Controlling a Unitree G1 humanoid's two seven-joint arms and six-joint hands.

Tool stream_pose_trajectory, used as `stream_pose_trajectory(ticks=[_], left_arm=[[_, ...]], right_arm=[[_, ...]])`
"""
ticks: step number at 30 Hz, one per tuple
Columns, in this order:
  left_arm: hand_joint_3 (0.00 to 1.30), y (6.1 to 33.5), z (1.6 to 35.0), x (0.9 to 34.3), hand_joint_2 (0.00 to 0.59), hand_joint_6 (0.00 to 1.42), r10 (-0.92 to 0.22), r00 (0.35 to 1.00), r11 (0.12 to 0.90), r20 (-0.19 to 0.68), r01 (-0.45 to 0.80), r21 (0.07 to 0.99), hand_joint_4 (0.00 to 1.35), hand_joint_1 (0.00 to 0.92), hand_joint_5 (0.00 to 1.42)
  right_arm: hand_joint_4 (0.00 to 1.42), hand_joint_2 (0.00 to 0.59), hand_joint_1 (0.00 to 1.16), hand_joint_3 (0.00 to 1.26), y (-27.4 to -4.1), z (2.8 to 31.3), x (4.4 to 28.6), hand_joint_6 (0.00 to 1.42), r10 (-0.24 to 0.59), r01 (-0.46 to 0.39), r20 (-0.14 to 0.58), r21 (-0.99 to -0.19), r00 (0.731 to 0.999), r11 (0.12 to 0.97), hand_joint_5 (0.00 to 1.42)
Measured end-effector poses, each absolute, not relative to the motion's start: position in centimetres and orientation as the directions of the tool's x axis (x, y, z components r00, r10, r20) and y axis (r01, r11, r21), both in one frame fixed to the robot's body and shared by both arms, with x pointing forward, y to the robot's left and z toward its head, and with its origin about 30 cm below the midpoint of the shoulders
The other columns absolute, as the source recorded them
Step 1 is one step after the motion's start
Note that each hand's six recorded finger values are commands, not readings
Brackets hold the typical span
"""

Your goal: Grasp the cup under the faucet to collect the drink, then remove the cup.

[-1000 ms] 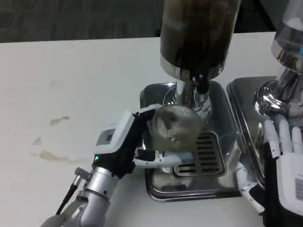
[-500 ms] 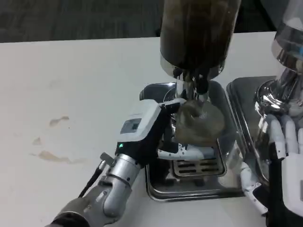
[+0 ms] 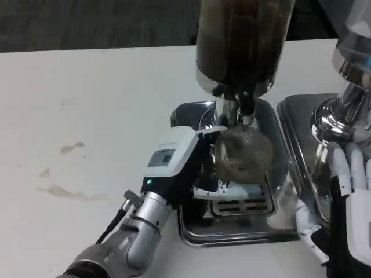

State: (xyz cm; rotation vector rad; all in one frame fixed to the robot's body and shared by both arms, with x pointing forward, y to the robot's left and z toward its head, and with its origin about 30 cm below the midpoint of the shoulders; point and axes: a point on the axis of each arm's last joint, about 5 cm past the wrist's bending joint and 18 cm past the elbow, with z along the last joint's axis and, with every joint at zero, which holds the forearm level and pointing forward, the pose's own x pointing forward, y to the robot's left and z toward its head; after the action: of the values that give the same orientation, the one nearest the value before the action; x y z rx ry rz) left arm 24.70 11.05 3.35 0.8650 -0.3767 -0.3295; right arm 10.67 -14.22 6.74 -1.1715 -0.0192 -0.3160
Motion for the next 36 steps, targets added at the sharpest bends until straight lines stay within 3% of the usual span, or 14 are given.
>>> stream_pose_trajectory(ticks=[1, 3, 7, 11, 13, 18, 31, 33, 36], left_arm=[[0.32, 11.2, 3.3, 24.7, 0.045, 0.82, -0.427, 0.885, 0.603, 0.184, 0.127, 0.787, 0.47, 0.336, 0.76], [0.23, 11.4, 3.2, 24.6, 0.036, 0.77, -0.425, 0.887, 0.598, 0.178, 0.127, 0.792, 0.4, 0.287, 0.72], [0.19, 11.4, 3.2, 24.6, 0.028, 0.71, -0.432, 0.884, 0.591, 0.178, 0.129, 0.797, 0.33, 0.243, 0.66], [0.11, 11.4, 3.2, 24.6, 0.0, 0.44, -0.434, 0.883, 0.59, 0.179, 0.129, 0.797, 0.2, 0.09, 0.49], [0.1, 11.4, 3.2, 24.5, 0.0, 0.41, -0.435, 0.882, 0.593, 0.181, 0.13, 0.794, 0.17, 0.041, 0.47], [0.08, 11.8, 2.9, 24.0, 0.0, 0.37, -0.425, 0.885, 0.621, 0.191, 0.131, 0.773, 0.15, 0.001, 0.43], [0.05, 13.2, 3.0, 23.6, 0.0, 0.29, -0.32, 0.91, 0.73, 0.264, 0.06, 0.68, 0.12, 0.0, 0.36], [0.02, 13.6, 3.1, 23.7, 0.0, 0.18, -0.3, 0.914, 0.745, 0.273, 0.045, 0.666, 0.02, 0.0, 0.23], [0.0, 14.5, 3.5, 23.8, 0.0, 0.04, -0.274, 0.916, 0.769, 0.292, 0.027, 0.638, 0.0, 0.0, 0.12]], right_arm=[[0.0, 0.53, 0.24, 0.06, -14.2, 6.7, 10.7, 0.0, -0.234, 0.254, 0.179, -0.902, 0.956, 0.35, 0.0], [0.0, 0.53, 0.24, 0.06, -14.2, 6.7, 10.8, 0.0, -0.233, 0.255, 0.18, -0.901, 0.956, 0.35, 0.0], [0.0, 0.524, 0.24, 0.06, -14.2, 6.9, 11.0, 0.0, -0.228, 0.263, 0.19, -0.897, 0.955, 0.354, 0.0], [0.0, 0.522, 0.24, 0.06, -14.2, 6.9, 11.1, 0.0, -0.227, 0.265, 0.192, -0.897, 0.955, 0.354, 0.0], [0.0, 0.521, 0.24, 0.06, -14.2, 6.9, 11.1, 0.0, -0.228, 0.265, 0.192, -0.897, 0.955, 0.354, 0.0], [0.0, 0.52, 0.23, 0.06, -14.2, 6.8, 11.1, 0.0, -0.225, 0.262, 0.19, -0.895, 0.956, 0.36, 0.0], [0.0, 0.519, 0.23, 0.06, -14.3, 6.6, 11.7, 0.0, -0.212, 0.256, 0.187, -0.893, 0.959, 0.371, 0.0], [0.0, 0.519, 0.23, 0.06, -14.3, 6.6, 11.7, 0.0, -0.211, 0.255, 0.185, -0.89, 0.96, 0.379, 0.0], [0.0, 0.519, 0.23, 0.06, -14.3, 6.5, 11.8, 0.0, -0.208, 0.254, 0.186, -0.89, 0.96, 0.379, 0.0]])
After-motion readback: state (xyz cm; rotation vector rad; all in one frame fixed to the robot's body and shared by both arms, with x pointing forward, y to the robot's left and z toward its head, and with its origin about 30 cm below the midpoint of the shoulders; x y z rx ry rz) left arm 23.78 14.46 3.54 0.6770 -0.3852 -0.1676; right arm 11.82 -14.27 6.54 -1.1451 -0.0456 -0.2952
